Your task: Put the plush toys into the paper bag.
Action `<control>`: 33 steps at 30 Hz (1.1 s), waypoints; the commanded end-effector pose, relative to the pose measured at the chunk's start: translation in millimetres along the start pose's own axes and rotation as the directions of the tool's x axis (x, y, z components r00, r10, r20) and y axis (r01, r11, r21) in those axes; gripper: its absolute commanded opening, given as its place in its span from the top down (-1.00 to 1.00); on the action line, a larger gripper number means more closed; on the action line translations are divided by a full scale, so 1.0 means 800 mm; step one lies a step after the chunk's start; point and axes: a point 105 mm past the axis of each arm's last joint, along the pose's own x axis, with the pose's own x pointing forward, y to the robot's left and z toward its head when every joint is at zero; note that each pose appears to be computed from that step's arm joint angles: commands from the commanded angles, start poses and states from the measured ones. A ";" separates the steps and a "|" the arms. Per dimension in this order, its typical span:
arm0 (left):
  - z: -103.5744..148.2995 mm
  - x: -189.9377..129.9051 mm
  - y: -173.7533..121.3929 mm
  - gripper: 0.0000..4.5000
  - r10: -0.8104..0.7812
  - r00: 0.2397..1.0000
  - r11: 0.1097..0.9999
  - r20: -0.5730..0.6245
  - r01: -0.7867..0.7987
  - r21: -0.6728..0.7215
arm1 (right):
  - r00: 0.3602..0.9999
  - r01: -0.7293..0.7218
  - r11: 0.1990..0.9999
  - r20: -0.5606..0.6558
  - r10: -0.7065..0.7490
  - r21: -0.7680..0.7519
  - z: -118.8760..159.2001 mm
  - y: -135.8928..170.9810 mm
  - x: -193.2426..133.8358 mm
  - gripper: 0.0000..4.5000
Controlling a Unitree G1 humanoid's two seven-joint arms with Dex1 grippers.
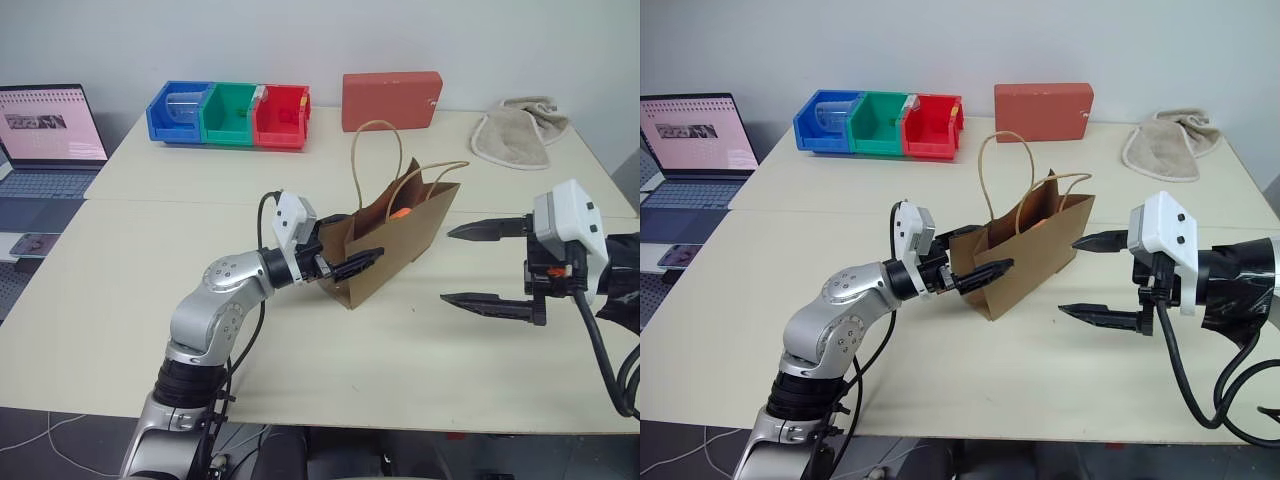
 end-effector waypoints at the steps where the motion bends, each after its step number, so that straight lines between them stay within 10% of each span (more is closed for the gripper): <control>1: -0.001 -0.002 0.005 -0.99 0.036 0.999 0.999 0.008 -0.036 0.017 | 1.000 0.010 0.998 0.016 -0.009 -0.061 0.013 0.001 -0.002 -1.00; 15: -0.004 -0.001 0.003 0.97 -0.010 1.000 0.999 -0.007 0.010 0.039 | 0.998 0.002 0.993 0.061 0.005 -0.119 0.018 0.006 0.006 -1.00; 33: 0.004 -0.022 0.022 0.99 -0.165 0.984 0.981 -0.067 0.171 0.092 | 0.992 0.049 0.992 0.120 -0.035 -0.119 0.013 0.006 0.002 -1.00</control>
